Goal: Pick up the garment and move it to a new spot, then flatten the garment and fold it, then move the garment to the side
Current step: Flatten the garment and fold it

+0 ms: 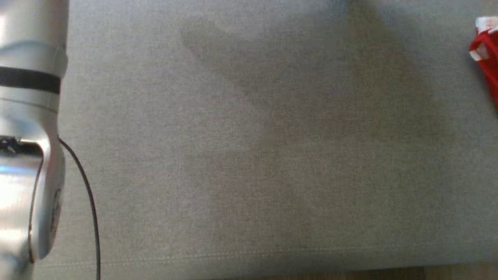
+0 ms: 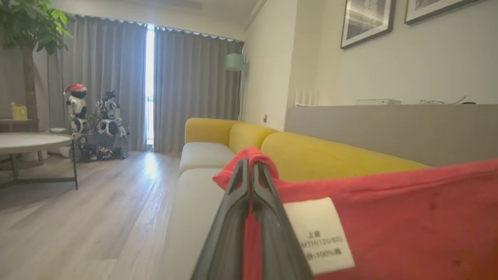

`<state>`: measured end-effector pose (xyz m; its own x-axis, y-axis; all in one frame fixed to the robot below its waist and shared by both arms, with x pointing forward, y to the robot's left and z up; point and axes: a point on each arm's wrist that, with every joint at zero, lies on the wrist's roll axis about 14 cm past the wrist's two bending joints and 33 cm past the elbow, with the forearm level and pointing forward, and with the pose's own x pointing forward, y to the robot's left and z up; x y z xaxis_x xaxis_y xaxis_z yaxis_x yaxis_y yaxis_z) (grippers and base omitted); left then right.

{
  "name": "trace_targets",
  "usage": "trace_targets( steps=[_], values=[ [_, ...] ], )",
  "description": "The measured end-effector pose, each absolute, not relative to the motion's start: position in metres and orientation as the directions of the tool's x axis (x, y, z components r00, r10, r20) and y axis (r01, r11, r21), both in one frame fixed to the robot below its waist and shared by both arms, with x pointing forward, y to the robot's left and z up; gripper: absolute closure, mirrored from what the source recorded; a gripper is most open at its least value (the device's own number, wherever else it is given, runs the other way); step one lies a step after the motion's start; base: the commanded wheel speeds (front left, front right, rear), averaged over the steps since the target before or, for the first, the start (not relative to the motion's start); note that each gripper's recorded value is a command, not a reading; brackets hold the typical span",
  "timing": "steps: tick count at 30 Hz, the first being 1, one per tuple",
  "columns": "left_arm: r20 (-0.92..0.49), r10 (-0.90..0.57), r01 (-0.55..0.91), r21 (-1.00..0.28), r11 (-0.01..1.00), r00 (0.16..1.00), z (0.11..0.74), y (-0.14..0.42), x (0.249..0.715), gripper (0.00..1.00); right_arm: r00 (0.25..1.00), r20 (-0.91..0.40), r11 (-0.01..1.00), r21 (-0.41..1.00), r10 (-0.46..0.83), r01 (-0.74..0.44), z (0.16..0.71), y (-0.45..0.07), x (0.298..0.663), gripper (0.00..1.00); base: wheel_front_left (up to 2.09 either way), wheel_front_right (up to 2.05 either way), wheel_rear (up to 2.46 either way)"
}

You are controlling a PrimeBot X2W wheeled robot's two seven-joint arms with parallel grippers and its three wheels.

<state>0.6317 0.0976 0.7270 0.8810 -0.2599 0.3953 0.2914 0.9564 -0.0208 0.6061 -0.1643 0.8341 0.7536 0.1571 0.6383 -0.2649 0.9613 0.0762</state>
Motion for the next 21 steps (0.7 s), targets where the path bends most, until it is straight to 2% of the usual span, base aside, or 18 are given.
trace_targets(
  steps=[3,6,9,12,15,17,21],
  values=[
    [0.264,-0.232,0.263,-0.091,0.960,0.936,0.680,0.100,0.648,1.00,0.857,0.496,0.961,0.142,0.140,-0.239,0.777,-0.163,0.635,1.00,0.00,0.00,0.00],
    [0.062,-0.214,0.222,-0.156,0.962,0.975,0.610,0.102,0.652,1.00,0.962,0.240,0.961,0.209,0.127,-0.179,0.686,-0.163,0.655,1.00,0.00,0.00,0.00],
    [-0.117,-0.205,0.178,-0.209,0.962,0.972,0.546,0.105,0.645,1.00,0.992,0.001,0.966,0.228,0.123,-0.120,0.603,-0.164,0.656,1.00,0.00,0.00,0.00],
    [-0.222,-0.205,0.148,-0.247,0.958,0.953,0.505,0.103,0.637,1.00,0.981,-0.145,0.969,0.230,0.130,-0.094,0.552,-0.161,0.651,1.00,0.00,0.00,0.00],
    [-0.270,-0.203,0.121,-0.292,0.949,0.941,0.480,0.104,0.629,1.00,0.971,-0.193,0.964,0.251,0.142,-0.091,0.528,-0.155,0.647,1.00,0.00,0.00,0.00],
    [-0.260,-0.190,0.098,-0.327,0.940,0.947,0.470,0.108,0.624,1.00,0.972,-0.175,0.955,0.277,0.154,-0.102,0.521,-0.150,0.646,1.00,0.00,0.00,0.00],
    [-0.271,-0.147,0.033,-0.386,0.922,0.951,0.439,0.118,0.599,1.00,0.966,-0.177,0.951,0.280,0.189,-0.134,0.488,-0.146,0.619,1.00,0.00,0.00,0.00]
  ],
)
